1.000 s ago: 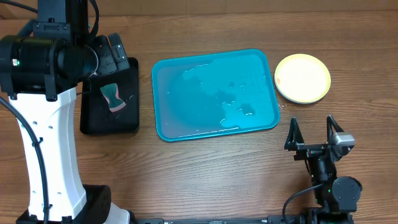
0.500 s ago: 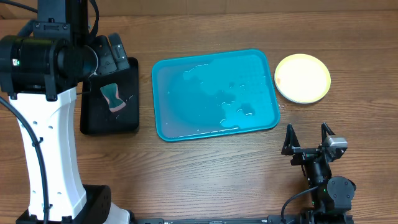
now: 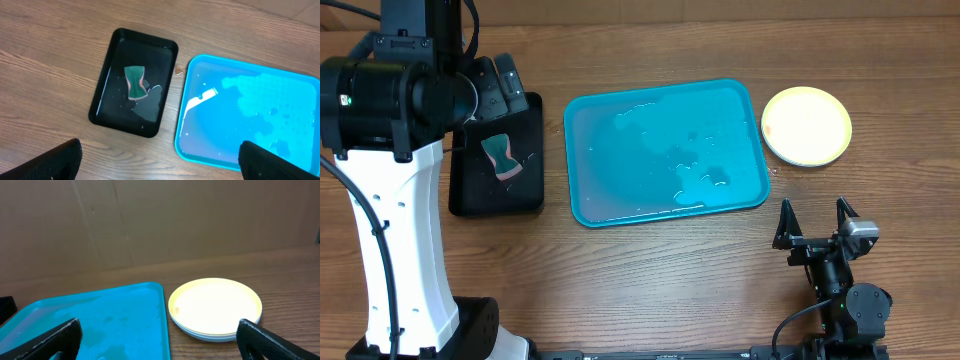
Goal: Clean dirty plates on tray and stack at the side
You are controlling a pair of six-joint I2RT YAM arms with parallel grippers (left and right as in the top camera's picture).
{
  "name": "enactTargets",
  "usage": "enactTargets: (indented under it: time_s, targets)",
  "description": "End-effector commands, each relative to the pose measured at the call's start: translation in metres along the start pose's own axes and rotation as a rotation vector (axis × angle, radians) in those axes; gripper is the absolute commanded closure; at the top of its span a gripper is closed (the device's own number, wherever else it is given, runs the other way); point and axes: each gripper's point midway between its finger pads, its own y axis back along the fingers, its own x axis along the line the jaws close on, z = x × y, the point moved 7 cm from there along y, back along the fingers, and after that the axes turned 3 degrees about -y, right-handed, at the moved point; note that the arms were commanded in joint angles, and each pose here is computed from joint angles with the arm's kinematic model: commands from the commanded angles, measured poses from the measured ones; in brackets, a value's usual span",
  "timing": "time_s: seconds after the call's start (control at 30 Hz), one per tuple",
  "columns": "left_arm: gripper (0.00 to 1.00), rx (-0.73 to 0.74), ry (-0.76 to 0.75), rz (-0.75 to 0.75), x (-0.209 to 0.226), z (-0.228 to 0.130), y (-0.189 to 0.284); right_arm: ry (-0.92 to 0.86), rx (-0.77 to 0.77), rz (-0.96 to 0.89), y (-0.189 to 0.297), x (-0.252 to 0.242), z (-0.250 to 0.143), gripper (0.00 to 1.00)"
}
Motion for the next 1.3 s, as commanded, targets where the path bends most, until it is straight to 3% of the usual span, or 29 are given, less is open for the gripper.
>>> enactTargets:
  time_s: [0.0, 0.33, 0.63, 1.0, 1.27]
  targets:
    - [0.00, 0.003, -0.003, 0.003, -0.002, 0.000, -0.001, 0.012, -0.005, 0.002, 0.000, 0.000, -0.002, 0.00]
    - [0.00, -0.035, 0.002, 0.025, 0.003, 0.001, 0.006, 0.012, -0.004, 0.002, 0.000, 0.000, -0.002, 0.00]
    - [0.00, -0.404, -0.019, -0.078, 0.019, 0.008, 0.044, 0.012, -0.004, 0.002, 0.000, 0.000, -0.002, 0.00]
    - [0.00, -0.749, -0.286, -0.091, 0.054, -0.082, 0.054, 0.012, -0.004, 0.002, 0.000, 0.000, -0.002, 0.00]
    - [0.00, -0.992, -0.314, -0.065, 0.064, -0.148, 0.003, 0.012, -0.004, 0.002, 0.000, 0.000, -0.002, 0.00]
